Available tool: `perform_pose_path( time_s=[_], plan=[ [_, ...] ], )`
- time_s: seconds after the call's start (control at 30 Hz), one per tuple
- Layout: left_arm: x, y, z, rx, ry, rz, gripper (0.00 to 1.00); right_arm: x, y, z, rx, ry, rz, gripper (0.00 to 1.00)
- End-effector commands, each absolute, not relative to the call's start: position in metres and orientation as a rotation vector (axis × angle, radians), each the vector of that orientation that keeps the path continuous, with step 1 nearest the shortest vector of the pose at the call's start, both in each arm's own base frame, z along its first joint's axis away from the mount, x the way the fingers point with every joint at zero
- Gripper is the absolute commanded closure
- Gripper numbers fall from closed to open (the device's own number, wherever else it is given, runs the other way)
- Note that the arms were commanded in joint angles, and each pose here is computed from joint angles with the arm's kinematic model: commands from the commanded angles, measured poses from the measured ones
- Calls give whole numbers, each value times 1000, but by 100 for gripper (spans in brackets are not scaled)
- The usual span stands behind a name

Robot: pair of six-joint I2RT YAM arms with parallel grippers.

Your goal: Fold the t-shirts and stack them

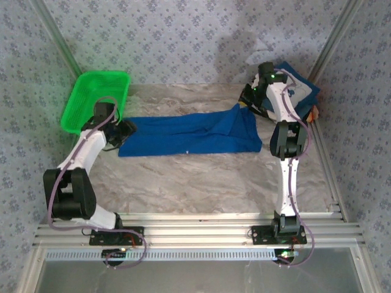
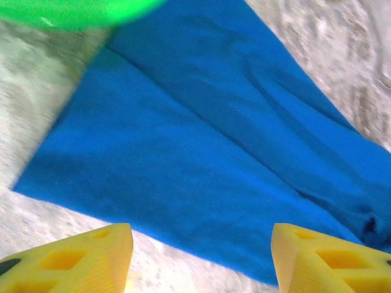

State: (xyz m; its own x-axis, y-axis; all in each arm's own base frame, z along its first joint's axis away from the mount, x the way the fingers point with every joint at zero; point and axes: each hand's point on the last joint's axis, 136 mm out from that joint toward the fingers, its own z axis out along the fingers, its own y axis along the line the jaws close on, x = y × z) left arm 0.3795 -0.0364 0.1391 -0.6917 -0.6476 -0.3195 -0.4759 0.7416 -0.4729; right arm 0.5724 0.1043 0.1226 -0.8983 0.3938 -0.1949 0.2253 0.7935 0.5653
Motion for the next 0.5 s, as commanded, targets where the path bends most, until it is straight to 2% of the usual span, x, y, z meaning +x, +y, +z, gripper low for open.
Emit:
perform_pose_path(
  time_s=[0.0, 0.33, 0.37, 0.43, 0.47],
  plan=[
    [374, -53, 142, -850, 2452, -544, 38, 588, 113, 126, 493, 2623, 864, 100],
    [374, -104, 110, -766, 2521, -639, 38, 600, 125, 107, 556, 2600, 954, 97],
    [374, -107, 105, -762, 2533, -641, 38, 601, 125, 106, 569, 2598, 960, 92],
    [375, -110, 92, -767, 2561, -631, 39, 604, 125, 104, 590, 2586, 986, 74],
    [376, -111, 85, -765, 2574, -624, 39, 605, 123, 107, 598, 2576, 1008, 68]
  ],
)
